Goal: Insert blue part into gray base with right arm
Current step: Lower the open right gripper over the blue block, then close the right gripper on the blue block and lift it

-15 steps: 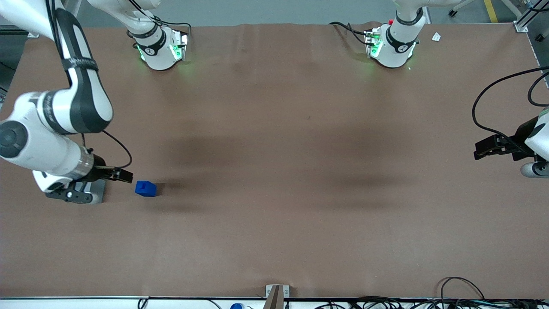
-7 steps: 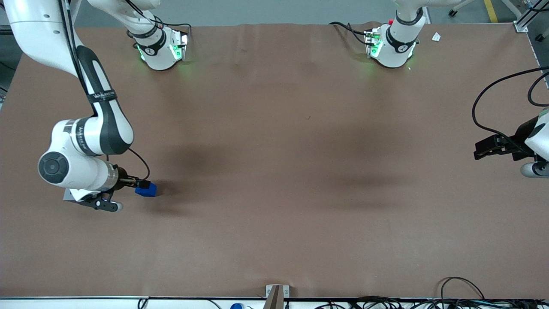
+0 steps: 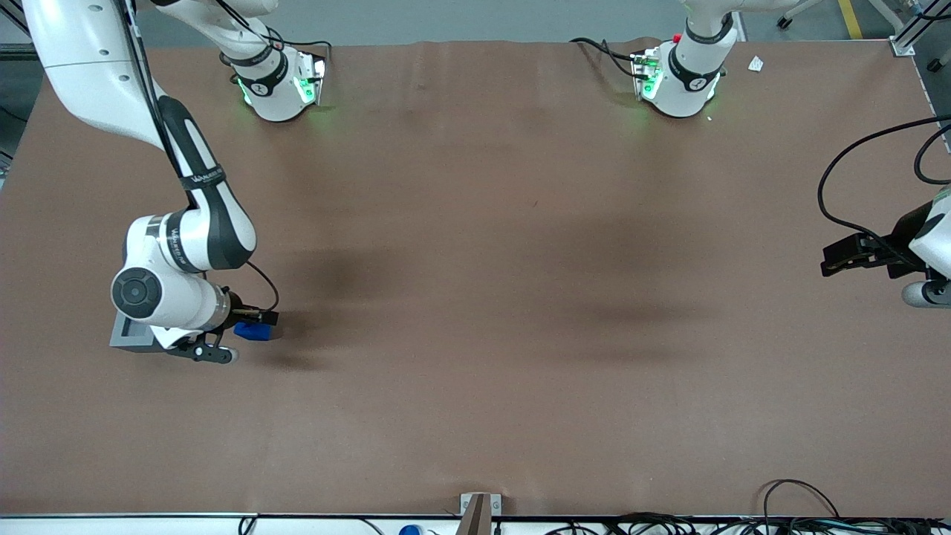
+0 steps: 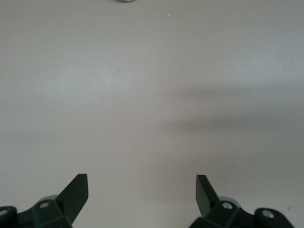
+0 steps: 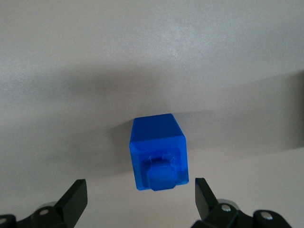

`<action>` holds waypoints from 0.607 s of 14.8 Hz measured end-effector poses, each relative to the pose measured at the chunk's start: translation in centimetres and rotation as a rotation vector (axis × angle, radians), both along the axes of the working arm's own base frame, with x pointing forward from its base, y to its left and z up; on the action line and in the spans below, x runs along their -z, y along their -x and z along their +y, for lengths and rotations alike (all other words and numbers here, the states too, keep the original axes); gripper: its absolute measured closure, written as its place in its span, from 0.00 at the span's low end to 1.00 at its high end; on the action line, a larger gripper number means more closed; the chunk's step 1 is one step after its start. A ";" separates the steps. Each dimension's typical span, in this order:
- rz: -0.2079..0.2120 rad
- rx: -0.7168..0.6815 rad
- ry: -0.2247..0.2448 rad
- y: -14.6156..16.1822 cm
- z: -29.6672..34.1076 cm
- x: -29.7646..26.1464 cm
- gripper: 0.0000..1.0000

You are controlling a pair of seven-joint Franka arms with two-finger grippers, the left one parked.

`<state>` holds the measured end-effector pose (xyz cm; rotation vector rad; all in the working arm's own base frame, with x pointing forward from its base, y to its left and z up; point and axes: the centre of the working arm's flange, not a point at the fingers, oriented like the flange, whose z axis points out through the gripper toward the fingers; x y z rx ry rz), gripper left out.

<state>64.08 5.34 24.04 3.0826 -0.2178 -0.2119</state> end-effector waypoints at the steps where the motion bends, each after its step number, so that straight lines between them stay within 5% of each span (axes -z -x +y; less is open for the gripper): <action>1: -0.003 -0.023 -0.001 0.0 -0.1 0.0 0.00; 9: -0.059 -0.086 -0.019 0.2 -2.7 1.4 0.00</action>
